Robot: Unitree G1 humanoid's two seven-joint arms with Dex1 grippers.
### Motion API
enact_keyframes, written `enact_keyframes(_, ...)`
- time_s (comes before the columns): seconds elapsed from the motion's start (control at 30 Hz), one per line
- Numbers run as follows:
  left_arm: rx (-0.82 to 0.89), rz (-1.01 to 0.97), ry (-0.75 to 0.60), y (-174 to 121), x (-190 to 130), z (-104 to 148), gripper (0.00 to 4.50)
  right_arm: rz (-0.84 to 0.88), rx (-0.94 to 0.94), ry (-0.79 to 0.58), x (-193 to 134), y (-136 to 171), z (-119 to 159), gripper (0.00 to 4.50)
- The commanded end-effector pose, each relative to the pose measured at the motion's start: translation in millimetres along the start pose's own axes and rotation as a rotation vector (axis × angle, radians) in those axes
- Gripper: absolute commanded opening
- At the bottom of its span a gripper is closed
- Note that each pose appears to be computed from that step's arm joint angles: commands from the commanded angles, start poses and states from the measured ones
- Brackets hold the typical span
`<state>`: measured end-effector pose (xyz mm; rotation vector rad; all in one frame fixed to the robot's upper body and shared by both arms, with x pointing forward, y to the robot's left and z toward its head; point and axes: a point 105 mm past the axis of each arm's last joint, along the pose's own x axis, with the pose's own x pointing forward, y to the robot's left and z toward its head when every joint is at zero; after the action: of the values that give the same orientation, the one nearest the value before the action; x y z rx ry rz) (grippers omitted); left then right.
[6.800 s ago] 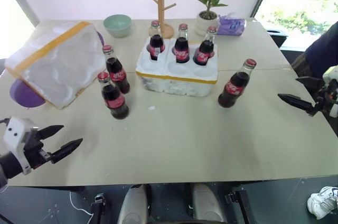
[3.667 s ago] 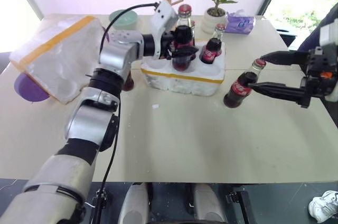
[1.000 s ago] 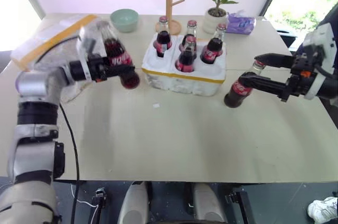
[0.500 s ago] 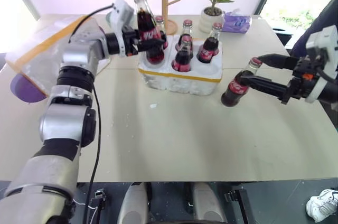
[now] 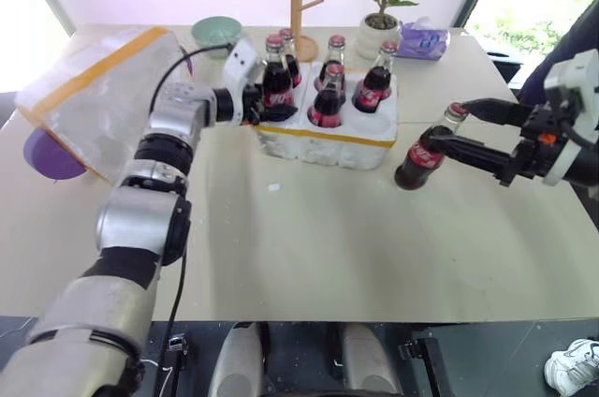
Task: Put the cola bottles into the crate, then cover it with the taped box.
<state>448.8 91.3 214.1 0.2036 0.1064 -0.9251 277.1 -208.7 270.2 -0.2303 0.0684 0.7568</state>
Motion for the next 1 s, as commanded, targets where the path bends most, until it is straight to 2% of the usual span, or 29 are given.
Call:
enact_keyframes(0.03, 0.029, 0.025, -0.074, 4, -1, 24, 4.14, -0.007, -0.050, -0.032, -3, -1, 13, 4.50)
enact_keyframes(0.07, 0.031, 0.012, -0.079, 3, -1, 25, 4.47, -0.009, -0.047, -0.033, -3, -2, 13, 4.50)
enact_keyframes(0.23, 0.012, -0.072, -0.166, 1, -18, 45, 4.47, -0.040, -0.034, -0.008, -12, -5, 5, 4.50)
enact_keyframes(0.33, -0.010, -0.191, -0.243, -4, -47, 66, 4.47, -0.100, -0.009, 0.006, -26, -8, -2, 4.50)
enact_keyframes(0.43, 0.008, -0.354, -0.292, -24, -81, 87, 4.47, -0.149, 0.045, 0.006, -43, -7, -11, 4.50)
enact_keyframes(0.5, 0.061, -0.421, -0.292, -38, -100, 93, 4.47, -0.219, 0.082, 0.019, -51, -8, -26, 4.50)
enact_keyframes(0.7, 0.099, -0.512, -0.183, -74, -108, 77, 4.47, -0.337, 0.200, -0.001, -43, -7, -65, 4.50)
enact_keyframes(1.0, 0.113, -0.564, -0.108, -107, -90, 45, 4.47, -0.374, 0.230, 0.031, -2, -15, -109, 4.50)
